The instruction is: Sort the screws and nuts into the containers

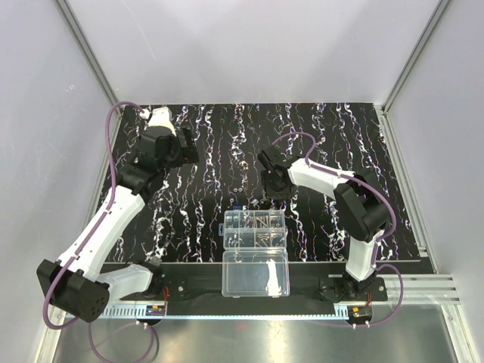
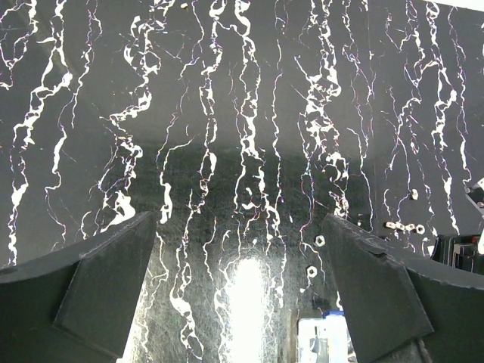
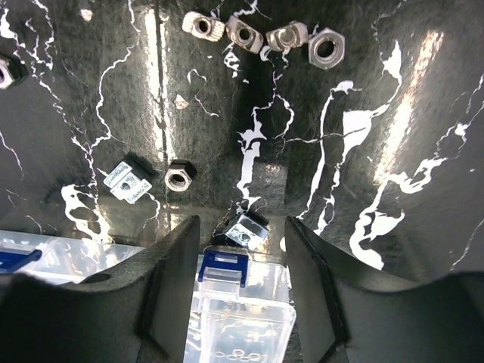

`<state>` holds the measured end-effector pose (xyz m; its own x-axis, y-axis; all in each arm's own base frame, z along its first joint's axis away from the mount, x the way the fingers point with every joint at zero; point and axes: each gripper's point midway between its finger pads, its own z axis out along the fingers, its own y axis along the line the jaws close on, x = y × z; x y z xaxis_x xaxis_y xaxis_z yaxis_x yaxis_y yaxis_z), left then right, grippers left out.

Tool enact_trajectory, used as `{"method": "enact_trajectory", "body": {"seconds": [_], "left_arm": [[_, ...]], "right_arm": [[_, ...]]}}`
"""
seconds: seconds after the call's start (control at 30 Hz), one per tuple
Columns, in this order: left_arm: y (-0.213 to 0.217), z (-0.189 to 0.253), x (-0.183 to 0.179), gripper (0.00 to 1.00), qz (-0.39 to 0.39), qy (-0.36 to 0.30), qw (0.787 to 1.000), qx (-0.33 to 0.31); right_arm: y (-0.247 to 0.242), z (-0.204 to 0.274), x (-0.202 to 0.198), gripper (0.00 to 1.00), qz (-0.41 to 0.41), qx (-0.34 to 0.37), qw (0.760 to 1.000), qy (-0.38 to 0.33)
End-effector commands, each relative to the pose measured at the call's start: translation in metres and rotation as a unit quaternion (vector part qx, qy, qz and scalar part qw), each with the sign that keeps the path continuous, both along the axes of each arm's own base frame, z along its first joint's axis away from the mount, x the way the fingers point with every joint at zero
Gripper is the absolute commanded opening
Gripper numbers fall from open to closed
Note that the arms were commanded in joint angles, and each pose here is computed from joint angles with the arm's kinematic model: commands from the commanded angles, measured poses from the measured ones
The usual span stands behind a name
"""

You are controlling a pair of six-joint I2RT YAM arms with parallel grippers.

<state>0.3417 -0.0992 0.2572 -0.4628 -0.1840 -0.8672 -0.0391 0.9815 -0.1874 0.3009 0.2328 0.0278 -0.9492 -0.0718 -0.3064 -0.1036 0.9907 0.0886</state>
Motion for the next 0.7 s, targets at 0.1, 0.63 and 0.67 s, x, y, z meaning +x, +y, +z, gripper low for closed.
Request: {"method": "enact_trajectory", "body": {"seconds": [0.1,0.63,0.67], "left_arm": [[0.0,0.022,0.004,0.99,0.002,-0.027,1.0,-0.007],[0.0,0.024,0.003,0.99,0.001,-0.031,0.999,-0.01],[0.0,0.025,0.002,0.99,-0.001,-0.032,0.999,-0.011]], "right_arm": [[0.008,-0.005,-0.002,0.54,-0.049,0.021,0.998,0.018],[0.003,-0.014,-0.014,0.44,-0.102,-0.009,0.993,0.051],[0.004,-0.013,-0.015,0.42,-0.103,-0.009,0.993,0.052]]}}
